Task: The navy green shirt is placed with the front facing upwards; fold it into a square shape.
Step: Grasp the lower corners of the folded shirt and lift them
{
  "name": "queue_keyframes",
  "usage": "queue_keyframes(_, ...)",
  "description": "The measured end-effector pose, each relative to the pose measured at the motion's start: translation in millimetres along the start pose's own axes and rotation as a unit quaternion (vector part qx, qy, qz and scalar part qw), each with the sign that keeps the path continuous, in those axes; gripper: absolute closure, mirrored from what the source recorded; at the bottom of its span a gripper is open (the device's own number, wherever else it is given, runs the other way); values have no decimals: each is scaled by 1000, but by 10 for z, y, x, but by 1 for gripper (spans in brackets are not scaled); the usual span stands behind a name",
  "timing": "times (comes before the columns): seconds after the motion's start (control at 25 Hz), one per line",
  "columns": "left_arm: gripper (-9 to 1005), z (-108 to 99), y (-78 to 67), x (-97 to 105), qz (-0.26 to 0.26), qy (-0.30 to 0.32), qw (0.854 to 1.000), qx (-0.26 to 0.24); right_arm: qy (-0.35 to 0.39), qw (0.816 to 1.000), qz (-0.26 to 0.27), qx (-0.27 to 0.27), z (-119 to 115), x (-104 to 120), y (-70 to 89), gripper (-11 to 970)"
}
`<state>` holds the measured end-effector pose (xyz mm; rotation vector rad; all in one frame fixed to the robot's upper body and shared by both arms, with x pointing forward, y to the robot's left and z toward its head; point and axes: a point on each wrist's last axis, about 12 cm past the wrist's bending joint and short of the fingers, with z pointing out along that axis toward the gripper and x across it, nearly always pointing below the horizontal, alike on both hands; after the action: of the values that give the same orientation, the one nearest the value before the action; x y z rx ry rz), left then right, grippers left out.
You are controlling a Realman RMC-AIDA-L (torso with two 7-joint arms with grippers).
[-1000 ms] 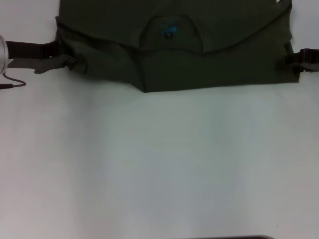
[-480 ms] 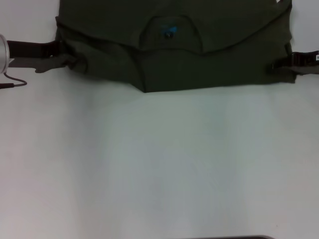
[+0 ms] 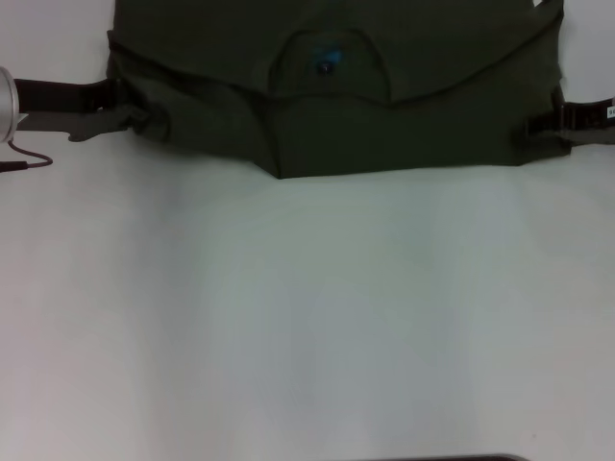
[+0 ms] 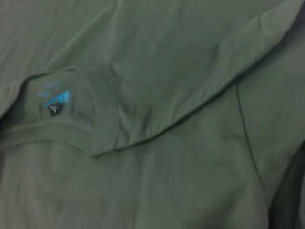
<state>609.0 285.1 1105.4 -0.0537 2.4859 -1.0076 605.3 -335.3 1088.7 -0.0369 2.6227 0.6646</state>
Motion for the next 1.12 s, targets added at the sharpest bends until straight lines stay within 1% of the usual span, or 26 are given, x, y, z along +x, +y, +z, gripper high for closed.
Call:
queue_keyframes(0.24,943,-4,-3,-5,0,-2,1000,1,4,1000,-1,3,-13,-8,2,525)
queue_keyframes(0.44,942,-20,-8,-16,-2,-5,1000,4,5,1000,-1,-1,-39,-17,3,759)
queue_keyframes(0.72,941,-87,-10,-13,6,13,1000,10,13,1000,-6,-10,-158,-20,-8,861)
queue_keyframes(0.88,940,-147,-9,8,16,38,999,14,22,1000,-4,-14,-240,-13,-36,919)
queue_keyframes(0.96,940,-193,1,35,21,62,998,12,36,999,-7,-21,-288,-1,-38,919)
queue_keyframes(1.0,940,-245,14,68,25,86,996,9,46,999,-9,-25,-308,12,-36,919)
queue_keyframes(1.04,940,-245,14,68,25,86,996,9,59,998,-11,-28,-333,34,-34,919)
queue_keyframes(1.12,939,-320,39,124,23,109,994,10,89,996,-12,-31,-374,90,-38,920)
